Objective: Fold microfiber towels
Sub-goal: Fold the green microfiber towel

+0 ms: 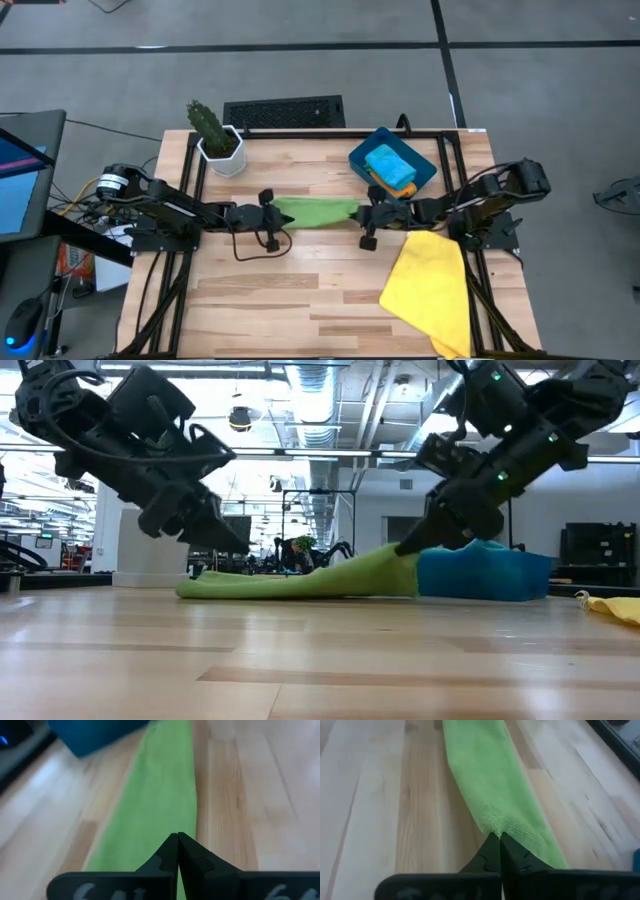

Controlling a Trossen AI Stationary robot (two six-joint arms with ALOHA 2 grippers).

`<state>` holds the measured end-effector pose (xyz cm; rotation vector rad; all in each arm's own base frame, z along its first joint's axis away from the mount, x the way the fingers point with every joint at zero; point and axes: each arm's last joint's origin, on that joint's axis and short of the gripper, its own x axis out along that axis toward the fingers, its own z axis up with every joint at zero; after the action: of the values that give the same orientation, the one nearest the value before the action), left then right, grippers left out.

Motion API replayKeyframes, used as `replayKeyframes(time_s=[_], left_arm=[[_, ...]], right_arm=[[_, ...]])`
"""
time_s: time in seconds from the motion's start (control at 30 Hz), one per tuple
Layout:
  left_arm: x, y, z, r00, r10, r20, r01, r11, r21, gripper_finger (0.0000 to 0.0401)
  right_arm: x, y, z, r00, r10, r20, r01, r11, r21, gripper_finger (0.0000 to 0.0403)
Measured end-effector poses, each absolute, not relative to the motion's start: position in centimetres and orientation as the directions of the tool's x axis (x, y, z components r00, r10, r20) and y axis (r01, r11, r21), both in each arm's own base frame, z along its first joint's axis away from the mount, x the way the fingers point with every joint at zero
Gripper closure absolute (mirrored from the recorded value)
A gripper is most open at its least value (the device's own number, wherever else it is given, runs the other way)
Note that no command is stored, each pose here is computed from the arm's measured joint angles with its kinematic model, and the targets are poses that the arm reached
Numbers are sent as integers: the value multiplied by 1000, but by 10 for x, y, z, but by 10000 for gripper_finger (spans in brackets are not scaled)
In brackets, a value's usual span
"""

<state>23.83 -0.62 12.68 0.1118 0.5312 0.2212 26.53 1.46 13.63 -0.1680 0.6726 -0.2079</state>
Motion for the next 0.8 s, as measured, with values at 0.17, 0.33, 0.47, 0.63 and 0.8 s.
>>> replayKeyframes(time_s=[0.17,0.33,0.47,0.63,0.8], left_arm=[[247,-4,138,903,254,-348,-219,966,137,401],[263,-5,122,902,272,-334,-258,962,87,401],[289,-14,103,884,252,-393,-238,968,84,401],[311,-29,92,820,322,-472,-286,947,148,401],[323,-34,85,726,425,-540,-353,905,237,401]], right_arm=[[277,16,136,756,-245,-608,119,964,-239,380],[285,16,127,734,-247,-633,111,963,-247,379],[288,18,126,725,-244,-644,103,963,-249,383],[288,18,125,716,-244,-655,99,963,-250,377],[287,18,124,703,-243,-668,93,963,-253,381]])
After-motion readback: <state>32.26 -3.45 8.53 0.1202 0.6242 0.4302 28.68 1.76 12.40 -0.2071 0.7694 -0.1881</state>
